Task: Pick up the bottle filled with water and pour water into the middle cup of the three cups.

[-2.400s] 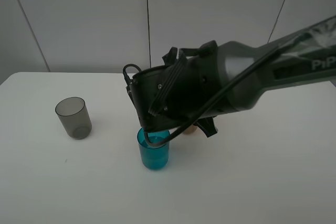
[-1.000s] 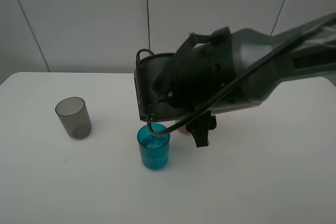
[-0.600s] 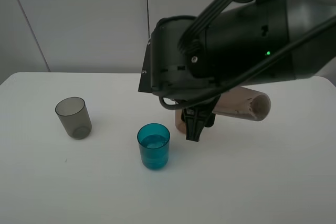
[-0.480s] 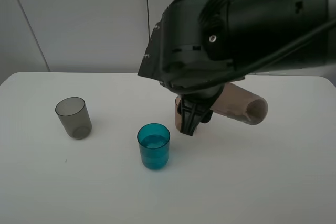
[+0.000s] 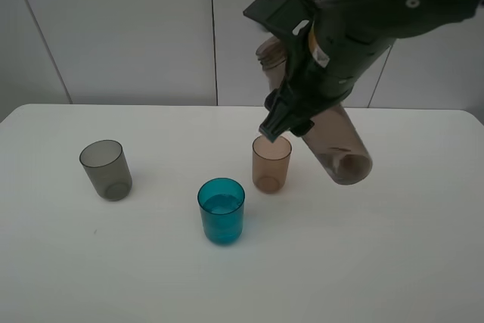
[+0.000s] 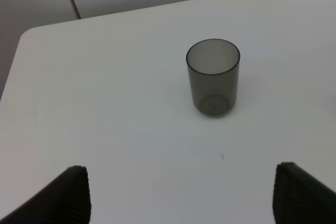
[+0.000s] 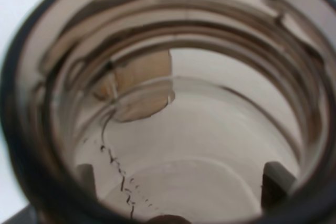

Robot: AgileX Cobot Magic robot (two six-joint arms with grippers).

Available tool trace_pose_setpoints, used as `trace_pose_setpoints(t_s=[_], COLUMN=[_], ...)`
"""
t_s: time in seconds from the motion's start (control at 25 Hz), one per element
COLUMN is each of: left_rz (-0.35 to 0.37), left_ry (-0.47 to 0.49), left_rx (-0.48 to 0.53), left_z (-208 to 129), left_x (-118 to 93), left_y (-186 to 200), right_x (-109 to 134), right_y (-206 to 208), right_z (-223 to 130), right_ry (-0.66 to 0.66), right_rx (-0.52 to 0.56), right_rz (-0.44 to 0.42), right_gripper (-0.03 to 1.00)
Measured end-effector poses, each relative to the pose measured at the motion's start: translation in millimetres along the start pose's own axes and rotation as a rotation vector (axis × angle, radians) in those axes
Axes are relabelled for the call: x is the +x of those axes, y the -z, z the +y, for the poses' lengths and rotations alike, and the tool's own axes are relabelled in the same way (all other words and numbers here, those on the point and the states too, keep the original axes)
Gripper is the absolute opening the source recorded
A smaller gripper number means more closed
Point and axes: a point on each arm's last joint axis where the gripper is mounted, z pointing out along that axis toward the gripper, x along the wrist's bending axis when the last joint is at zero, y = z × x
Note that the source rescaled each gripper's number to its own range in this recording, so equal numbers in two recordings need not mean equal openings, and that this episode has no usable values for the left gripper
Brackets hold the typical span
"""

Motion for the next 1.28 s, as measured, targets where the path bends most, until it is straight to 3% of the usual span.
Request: trace_pose_setpoints(t_s=[0.36, 0.68, 0.96, 1.28], left_rz=[0.0, 0.0, 0.0, 0.0], left_ry=[0.0, 0.0, 0.0, 0.0], left_rx=[0.0, 0.0, 0.0, 0.0], left_z=[0.0, 0.0, 0.0, 0.0], left_x=[0.0, 0.0, 0.0, 0.0], left_y=[0.0, 0.0, 0.0, 0.0], right_x=[-35.6, -59.8, -58.7, -56.0], right_y=[-12.4, -30.6, -56.0, -69.2], right_z=[-37.5, -83.0, -117.7, -146.6], right_ry=[-0.247, -0.446, -0.55, -0.571], right_rx=[-0.1, -0.185, -0.238, -0.222], right_rz=[0.113, 0.126, 0.141, 0.128], right_gripper=[0.0, 0.0, 0.0, 0.0])
